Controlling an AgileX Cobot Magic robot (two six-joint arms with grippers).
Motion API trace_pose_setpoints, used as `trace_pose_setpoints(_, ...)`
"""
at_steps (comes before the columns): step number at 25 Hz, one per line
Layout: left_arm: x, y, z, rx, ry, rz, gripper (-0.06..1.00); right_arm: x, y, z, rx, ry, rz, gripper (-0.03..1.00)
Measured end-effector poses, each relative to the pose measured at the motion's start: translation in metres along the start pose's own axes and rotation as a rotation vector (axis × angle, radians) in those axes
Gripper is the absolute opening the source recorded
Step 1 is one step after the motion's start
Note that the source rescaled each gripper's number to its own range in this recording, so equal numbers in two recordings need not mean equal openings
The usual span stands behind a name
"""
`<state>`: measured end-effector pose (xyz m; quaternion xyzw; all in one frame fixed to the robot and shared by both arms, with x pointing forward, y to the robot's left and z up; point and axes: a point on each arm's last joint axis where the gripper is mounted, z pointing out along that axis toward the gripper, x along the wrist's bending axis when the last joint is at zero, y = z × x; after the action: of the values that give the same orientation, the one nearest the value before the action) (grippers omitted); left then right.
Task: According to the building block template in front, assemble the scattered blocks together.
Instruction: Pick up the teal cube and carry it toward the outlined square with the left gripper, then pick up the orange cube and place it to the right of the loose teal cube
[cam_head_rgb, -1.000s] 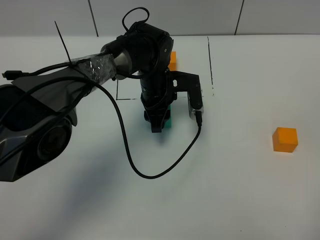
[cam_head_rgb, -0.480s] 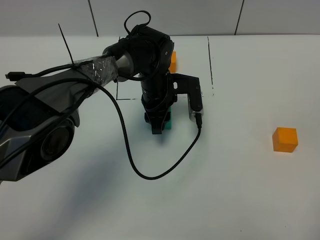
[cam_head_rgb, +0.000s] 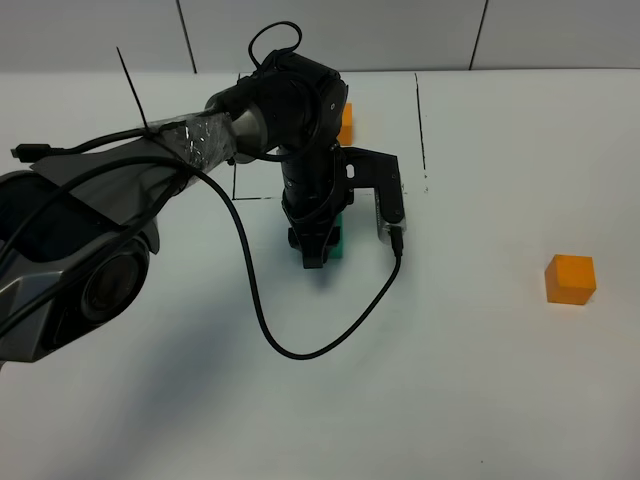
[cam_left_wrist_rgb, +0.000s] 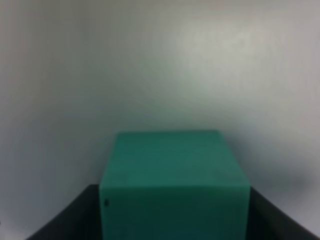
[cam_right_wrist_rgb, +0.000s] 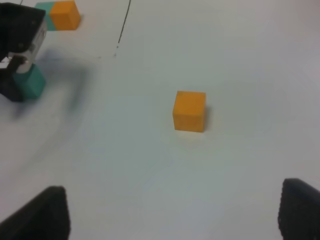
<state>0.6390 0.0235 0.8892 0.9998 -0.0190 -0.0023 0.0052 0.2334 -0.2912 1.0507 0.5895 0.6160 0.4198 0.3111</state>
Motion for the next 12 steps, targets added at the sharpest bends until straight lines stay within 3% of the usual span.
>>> trace_pose_setpoints(4,0.001,0.001,-0.010,-0.001,0.001,-0.049,0.71,0.000,0.000,0.000,0.000,0.000,0.000,0.82)
trace_pose_setpoints(6,0.001,0.001,-0.020,0.009,0.007,-0.075,0.87,0.000,0.000,0.000,0.000,0.000,0.000,0.82)
trace_pose_setpoints(8,0.002,-0.001,-0.035,0.024,0.039,-0.119,0.97,0.000,0.000,0.000,0.000,0.000,0.000,0.82)
trace_pose_setpoints(12,0.009,-0.013,-0.069,0.050,0.166,-0.287,1.00,0.000,0.000,0.000,0.000,0.000,0.000,0.82)
